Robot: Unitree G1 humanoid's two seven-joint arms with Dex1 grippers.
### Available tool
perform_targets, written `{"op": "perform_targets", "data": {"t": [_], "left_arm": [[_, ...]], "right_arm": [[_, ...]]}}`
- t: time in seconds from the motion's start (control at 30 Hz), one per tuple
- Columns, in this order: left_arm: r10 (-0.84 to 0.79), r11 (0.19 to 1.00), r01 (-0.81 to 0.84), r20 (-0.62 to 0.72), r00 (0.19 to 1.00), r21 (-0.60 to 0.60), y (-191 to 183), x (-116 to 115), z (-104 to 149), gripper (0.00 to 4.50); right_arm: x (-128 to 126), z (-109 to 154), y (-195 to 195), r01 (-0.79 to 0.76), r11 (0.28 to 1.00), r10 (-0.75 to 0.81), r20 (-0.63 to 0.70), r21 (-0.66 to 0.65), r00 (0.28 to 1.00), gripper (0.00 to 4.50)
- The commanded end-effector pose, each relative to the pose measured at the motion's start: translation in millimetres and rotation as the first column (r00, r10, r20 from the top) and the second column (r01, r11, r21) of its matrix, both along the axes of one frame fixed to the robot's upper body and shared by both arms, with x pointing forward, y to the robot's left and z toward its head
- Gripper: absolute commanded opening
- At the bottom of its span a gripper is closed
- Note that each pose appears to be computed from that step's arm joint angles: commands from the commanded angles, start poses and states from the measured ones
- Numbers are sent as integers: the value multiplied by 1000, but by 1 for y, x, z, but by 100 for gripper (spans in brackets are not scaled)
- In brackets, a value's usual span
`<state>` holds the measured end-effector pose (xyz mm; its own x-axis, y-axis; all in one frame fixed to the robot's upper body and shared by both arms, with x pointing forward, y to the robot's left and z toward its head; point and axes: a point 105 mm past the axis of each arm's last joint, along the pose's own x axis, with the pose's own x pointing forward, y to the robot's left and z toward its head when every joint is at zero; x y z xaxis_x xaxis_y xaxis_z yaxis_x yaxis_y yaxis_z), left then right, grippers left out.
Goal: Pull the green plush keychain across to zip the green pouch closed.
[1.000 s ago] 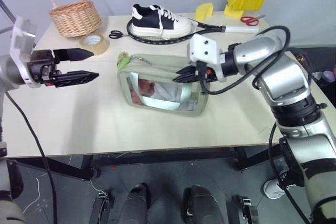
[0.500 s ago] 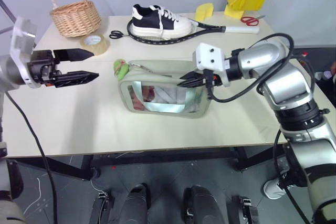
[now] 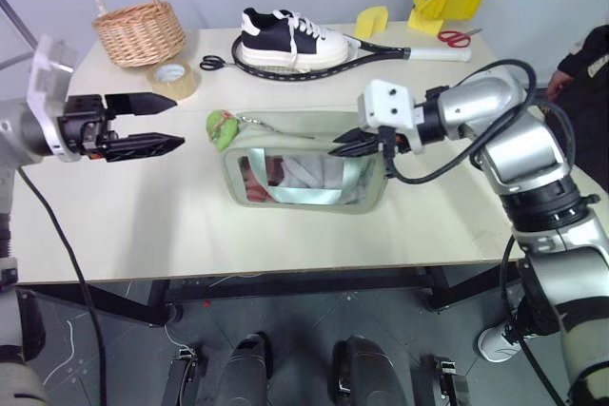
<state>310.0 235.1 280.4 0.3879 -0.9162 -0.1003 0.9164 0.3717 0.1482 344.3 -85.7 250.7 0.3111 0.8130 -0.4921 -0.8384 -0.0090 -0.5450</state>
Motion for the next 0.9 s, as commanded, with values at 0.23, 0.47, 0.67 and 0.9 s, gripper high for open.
{"op": "perform_targets", "data": {"t": [0.23,0.47,0.67,0.9], "left_arm": [[-16,1000,15,46,999,14,-4,-4,10,450],[-28,1000,28,45,999,7,-7,-4,9,450],[-19,1000,19,42,999,-3,-7,-2,4,450],[-31,999,32,43,999,-13,-13,2,2,450]], "right_arm": [[-4,6,-4,9,1000,-9,-1,10,1000,75],[-19,28,-15,28,999,-29,45,29,999,408],[-28,35,-36,86,996,-85,94,-7,992,448],[-14,14,-46,169,984,-164,91,-54,982,266]]}}
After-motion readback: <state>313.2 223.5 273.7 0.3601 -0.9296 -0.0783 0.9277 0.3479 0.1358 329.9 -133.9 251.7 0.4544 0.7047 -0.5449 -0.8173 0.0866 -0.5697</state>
